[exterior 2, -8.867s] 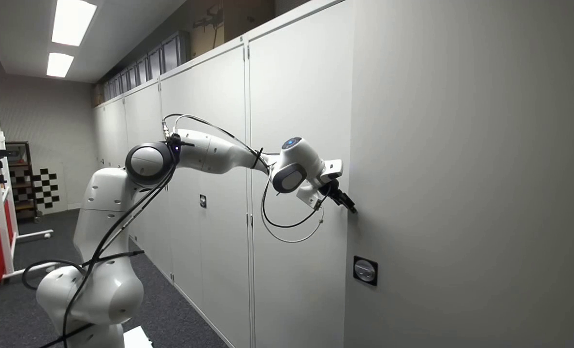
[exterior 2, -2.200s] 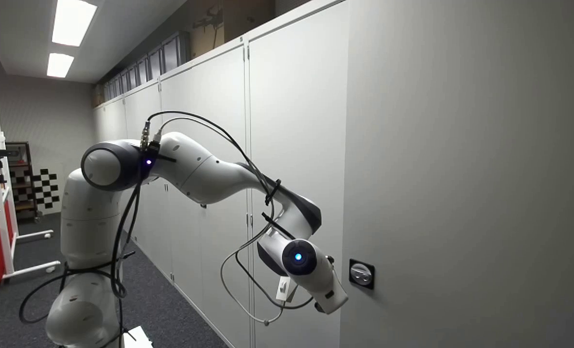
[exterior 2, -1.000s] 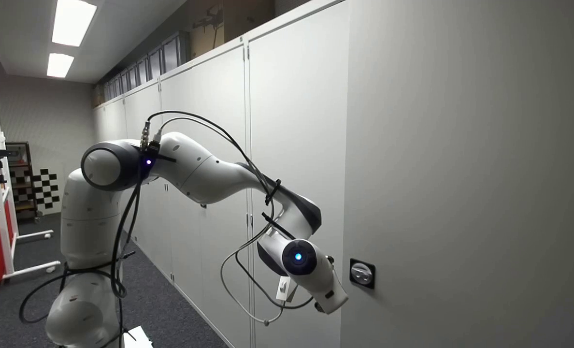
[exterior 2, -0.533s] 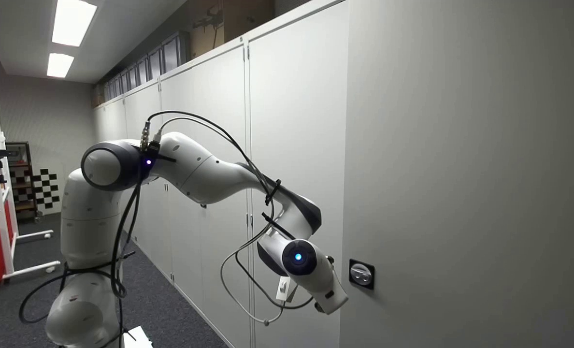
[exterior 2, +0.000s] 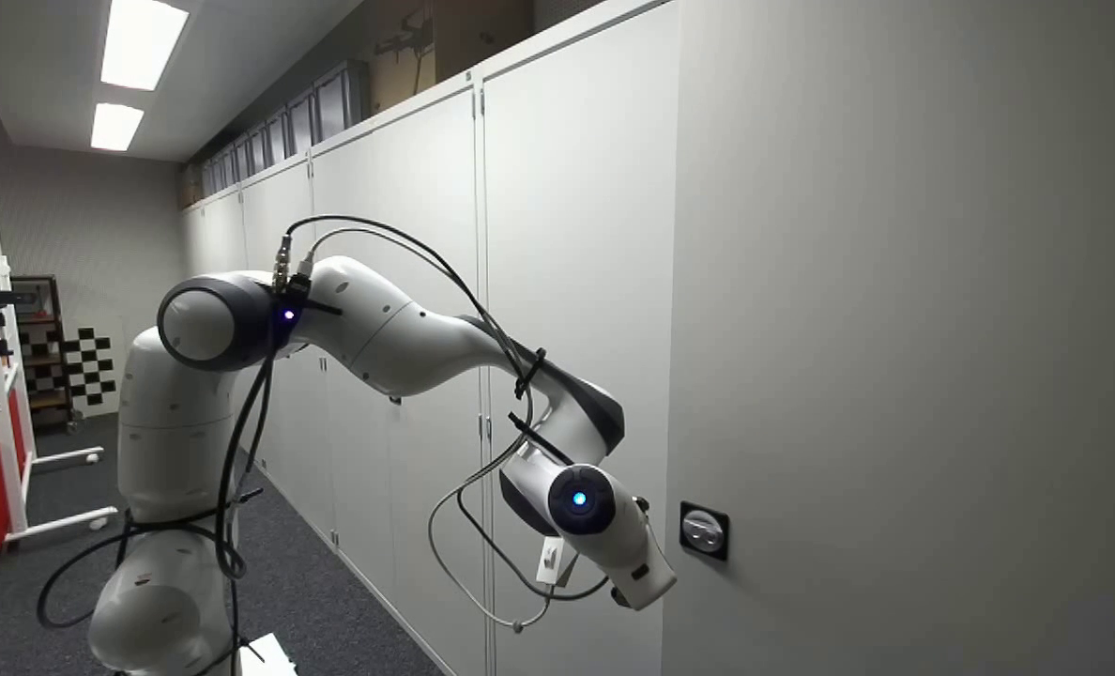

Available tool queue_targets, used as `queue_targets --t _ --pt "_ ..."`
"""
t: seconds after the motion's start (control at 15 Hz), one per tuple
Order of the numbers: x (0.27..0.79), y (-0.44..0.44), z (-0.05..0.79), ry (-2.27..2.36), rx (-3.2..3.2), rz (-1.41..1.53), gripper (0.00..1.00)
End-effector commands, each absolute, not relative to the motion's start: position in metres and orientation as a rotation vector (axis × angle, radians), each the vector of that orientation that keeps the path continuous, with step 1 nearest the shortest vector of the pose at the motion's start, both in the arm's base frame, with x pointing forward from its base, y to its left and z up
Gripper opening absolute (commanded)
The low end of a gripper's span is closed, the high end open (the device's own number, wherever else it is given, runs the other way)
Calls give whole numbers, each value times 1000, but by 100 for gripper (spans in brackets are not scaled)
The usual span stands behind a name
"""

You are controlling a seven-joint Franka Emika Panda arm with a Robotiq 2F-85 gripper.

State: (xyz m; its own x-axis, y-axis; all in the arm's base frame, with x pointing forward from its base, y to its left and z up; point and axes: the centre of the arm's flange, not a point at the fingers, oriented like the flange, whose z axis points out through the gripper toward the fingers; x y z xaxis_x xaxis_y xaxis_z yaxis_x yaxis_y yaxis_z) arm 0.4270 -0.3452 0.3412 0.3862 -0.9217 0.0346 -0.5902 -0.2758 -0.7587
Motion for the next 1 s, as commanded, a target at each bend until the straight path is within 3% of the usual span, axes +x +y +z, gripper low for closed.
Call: queue_targets --t 0.0,0.93 --pt "427 -345 341 1294 -1980 -637 100" --pt "432 -348 324 1436 -1686 -744 100"
